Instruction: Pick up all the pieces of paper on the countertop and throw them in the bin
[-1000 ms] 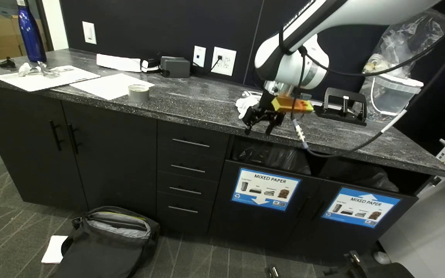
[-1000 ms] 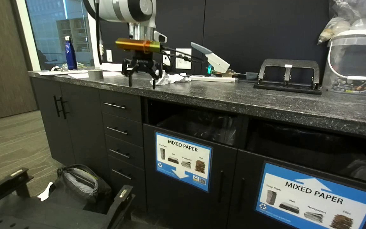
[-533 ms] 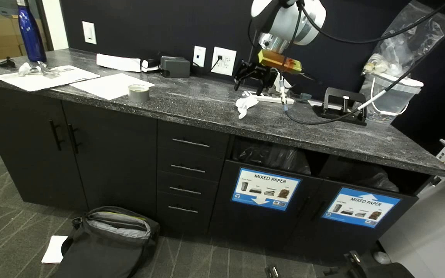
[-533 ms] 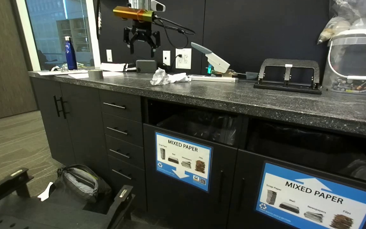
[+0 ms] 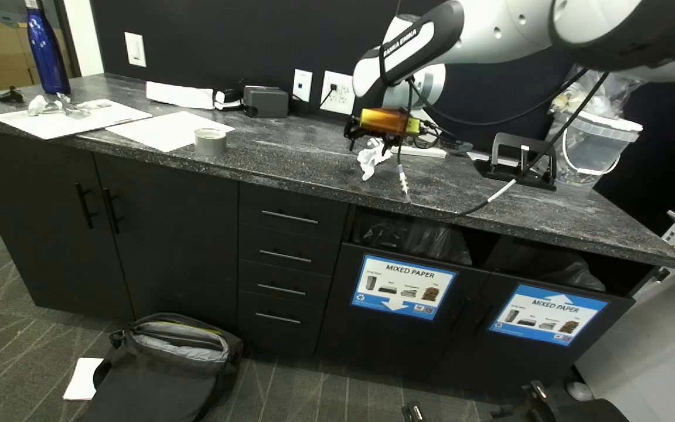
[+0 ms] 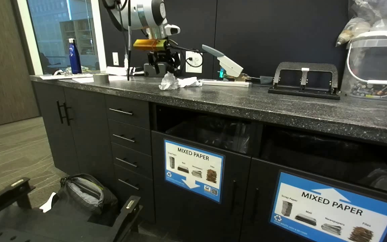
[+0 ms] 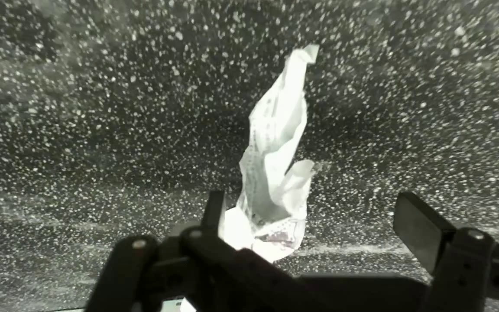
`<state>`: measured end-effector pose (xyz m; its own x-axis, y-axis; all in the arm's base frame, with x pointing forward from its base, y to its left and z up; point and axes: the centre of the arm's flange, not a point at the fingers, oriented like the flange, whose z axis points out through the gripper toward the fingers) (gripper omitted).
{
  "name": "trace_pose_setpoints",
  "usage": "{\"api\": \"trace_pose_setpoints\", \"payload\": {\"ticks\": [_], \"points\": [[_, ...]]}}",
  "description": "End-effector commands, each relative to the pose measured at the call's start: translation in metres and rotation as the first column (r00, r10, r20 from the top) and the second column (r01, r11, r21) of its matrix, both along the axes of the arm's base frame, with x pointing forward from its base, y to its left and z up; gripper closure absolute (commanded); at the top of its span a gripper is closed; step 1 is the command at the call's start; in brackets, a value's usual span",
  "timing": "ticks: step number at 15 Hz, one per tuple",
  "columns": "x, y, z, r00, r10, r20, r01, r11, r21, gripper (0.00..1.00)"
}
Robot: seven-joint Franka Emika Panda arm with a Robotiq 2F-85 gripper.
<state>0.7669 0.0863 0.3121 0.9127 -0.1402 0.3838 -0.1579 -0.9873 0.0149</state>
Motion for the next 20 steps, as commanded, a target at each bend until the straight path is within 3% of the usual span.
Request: {"api": "trace_pose_setpoints", "payload": {"ticks": [1,2,4,5,6,8,14,17,18,20], "points": [[0.058,0.010,-0.018,0.997,-0.050,0.066,0.057,0.992,-0.113,0.00],[0.063,0.009,-0.022,0.996,-0.055,0.071,0.065,0.988,-0.139,0.00],[0.067,0.007,-0.036,0.998,-0.055,-0.009,0.052,0.980,-0.193,0.00],[0.068,0.006,-0.042,0.998,-0.055,-0.040,0.046,0.978,-0.203,0.25],[0.069,0.004,-0.042,0.996,-0.059,-0.072,0.044,0.978,-0.202,0.26],[0.068,0.004,-0.052,0.990,-0.064,-0.128,0.036,0.977,-0.209,0.42],[0.064,0.008,-0.046,0.985,-0.042,-0.170,0.005,0.976,-0.216,0.89],[0.050,0.002,-0.053,0.975,0.028,-0.220,-0.073,0.977,-0.199,0.95],[0.038,-0.005,-0.053,0.962,0.055,-0.269,-0.100,0.983,-0.156,0.95],[0.009,-0.018,-0.059,0.940,0.092,-0.328,-0.138,0.983,-0.118,0.91]]}}
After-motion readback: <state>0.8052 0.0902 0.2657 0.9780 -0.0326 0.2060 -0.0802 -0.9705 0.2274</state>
